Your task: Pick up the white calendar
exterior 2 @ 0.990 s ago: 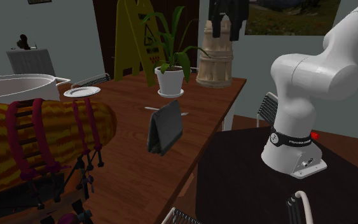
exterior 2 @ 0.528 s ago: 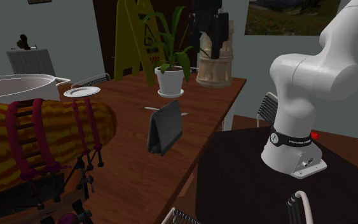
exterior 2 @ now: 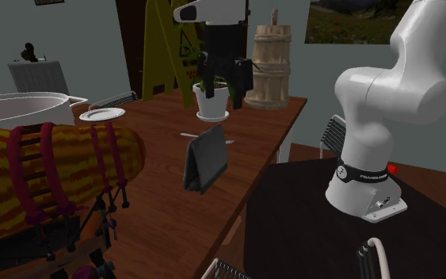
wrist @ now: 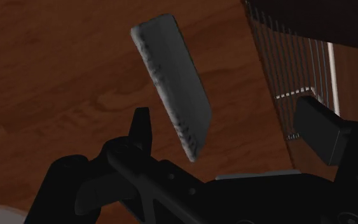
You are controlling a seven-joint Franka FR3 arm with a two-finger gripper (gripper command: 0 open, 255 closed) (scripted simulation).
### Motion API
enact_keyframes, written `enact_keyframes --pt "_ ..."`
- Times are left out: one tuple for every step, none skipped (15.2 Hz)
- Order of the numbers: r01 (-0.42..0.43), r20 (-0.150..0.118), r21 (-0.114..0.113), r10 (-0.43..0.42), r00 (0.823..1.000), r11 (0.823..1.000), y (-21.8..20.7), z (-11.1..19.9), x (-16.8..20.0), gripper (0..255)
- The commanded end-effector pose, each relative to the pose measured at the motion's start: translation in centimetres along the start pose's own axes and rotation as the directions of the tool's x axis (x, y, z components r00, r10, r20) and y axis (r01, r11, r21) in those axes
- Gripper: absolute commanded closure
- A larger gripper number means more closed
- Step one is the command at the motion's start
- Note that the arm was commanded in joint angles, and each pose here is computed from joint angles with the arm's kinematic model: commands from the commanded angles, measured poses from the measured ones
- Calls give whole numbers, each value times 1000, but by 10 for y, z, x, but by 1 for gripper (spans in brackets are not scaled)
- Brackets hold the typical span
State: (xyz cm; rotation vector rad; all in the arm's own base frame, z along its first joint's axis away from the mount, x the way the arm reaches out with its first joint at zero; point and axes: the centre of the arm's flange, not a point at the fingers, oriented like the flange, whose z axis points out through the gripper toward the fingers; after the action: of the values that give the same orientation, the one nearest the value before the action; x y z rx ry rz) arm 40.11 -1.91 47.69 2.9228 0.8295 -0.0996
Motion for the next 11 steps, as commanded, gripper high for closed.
enact_keyframes --pt "75 -5 -13 -75 997 997 3 16 22 0" --pt "110 -6 -18 -110 994 994 4 24 32 0" --pt "145 -7 -24 -145 989 989 5 32 41 0" --pt "180 -8 -29 -181 984 983 6 40 51 0" --pt "215 -8 -35 -216 976 976 6 48 61 0" --pt "250 -9 -40 -250 968 968 6 57 71 0" --pt "284 -9 -46 -284 959 958 6 65 81 0" --pt "294 -9 -48 -295 955 955 5 67 84 0" --pt "294 -9 -48 -295 955 955 5 72 85 0" --pt "294 -9 -48 -295 955 955 5 78 85 0" --pt "294 -9 -48 -295 955 955 4 83 86 0"
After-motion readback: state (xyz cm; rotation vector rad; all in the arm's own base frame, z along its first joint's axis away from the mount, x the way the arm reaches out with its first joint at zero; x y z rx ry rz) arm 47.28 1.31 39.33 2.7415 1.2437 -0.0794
